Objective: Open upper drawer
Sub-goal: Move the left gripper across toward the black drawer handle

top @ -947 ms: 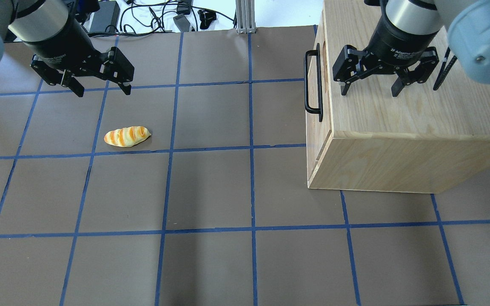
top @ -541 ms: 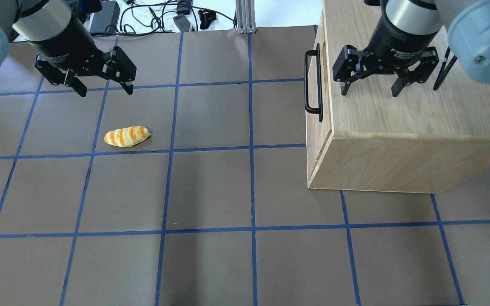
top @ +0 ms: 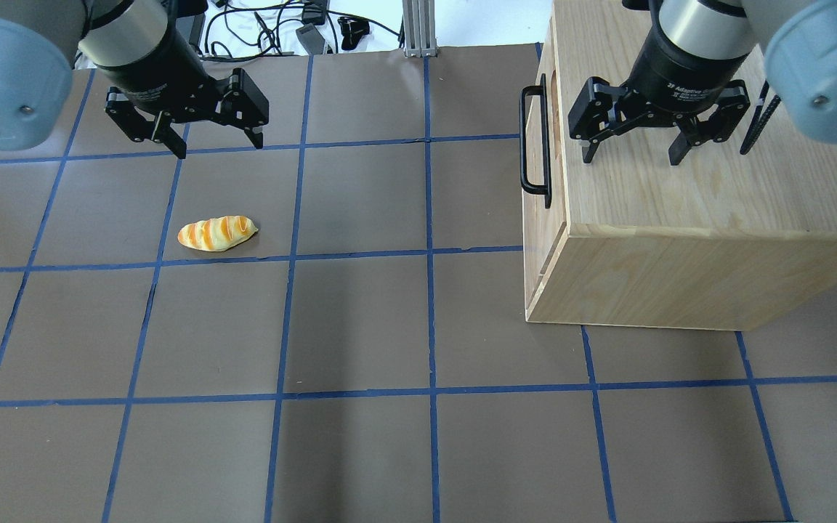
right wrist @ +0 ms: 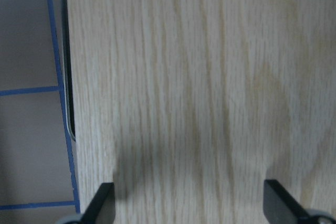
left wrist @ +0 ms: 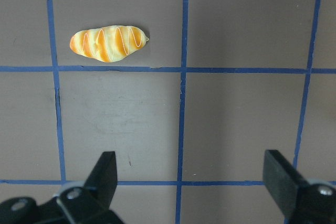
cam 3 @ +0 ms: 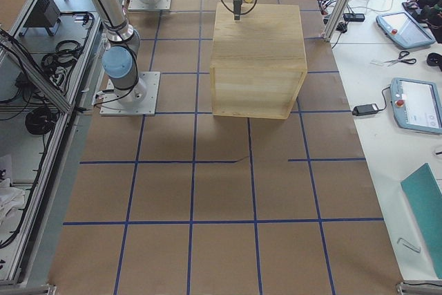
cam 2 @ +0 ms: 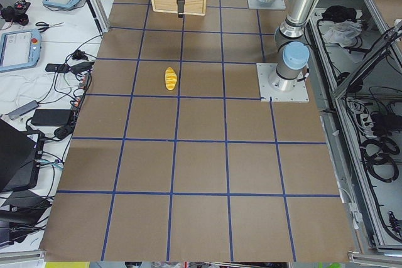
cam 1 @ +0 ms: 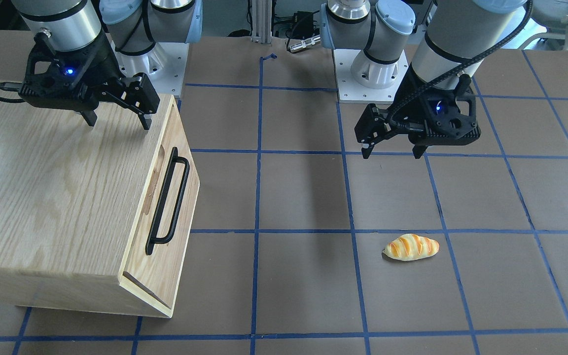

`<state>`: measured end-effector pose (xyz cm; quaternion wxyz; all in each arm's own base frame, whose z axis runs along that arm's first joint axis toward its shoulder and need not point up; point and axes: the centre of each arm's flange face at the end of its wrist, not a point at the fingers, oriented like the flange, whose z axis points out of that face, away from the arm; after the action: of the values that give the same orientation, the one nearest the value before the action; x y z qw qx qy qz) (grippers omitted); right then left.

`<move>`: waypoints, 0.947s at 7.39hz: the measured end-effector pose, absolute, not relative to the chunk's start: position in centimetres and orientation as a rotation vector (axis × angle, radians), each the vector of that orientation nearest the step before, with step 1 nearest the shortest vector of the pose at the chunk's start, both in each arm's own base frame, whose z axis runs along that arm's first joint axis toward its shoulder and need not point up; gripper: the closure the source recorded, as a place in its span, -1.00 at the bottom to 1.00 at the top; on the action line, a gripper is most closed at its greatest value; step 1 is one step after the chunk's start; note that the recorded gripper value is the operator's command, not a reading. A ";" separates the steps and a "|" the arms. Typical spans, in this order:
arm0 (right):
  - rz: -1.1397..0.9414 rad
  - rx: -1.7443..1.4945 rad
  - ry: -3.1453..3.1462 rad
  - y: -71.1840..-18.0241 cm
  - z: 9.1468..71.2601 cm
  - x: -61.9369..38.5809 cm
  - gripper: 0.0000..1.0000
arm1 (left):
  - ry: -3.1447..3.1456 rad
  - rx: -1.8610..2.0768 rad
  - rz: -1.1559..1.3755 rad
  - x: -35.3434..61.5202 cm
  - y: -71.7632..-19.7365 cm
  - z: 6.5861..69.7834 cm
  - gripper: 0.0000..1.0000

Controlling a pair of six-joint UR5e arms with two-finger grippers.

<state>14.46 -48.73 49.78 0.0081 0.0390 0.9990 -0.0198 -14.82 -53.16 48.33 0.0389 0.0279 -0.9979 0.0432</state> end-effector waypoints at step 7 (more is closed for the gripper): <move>-0.062 0.122 3.122 -48.7 49.8 14.5 -1.00 | -2.945 0.141 0.189 -30.3 -55.3 46.0 -1.00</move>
<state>14.47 -48.73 49.78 0.0082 0.0390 0.9990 -0.0198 -30.33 -55.32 46.04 0.0934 0.0474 -0.9925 0.0637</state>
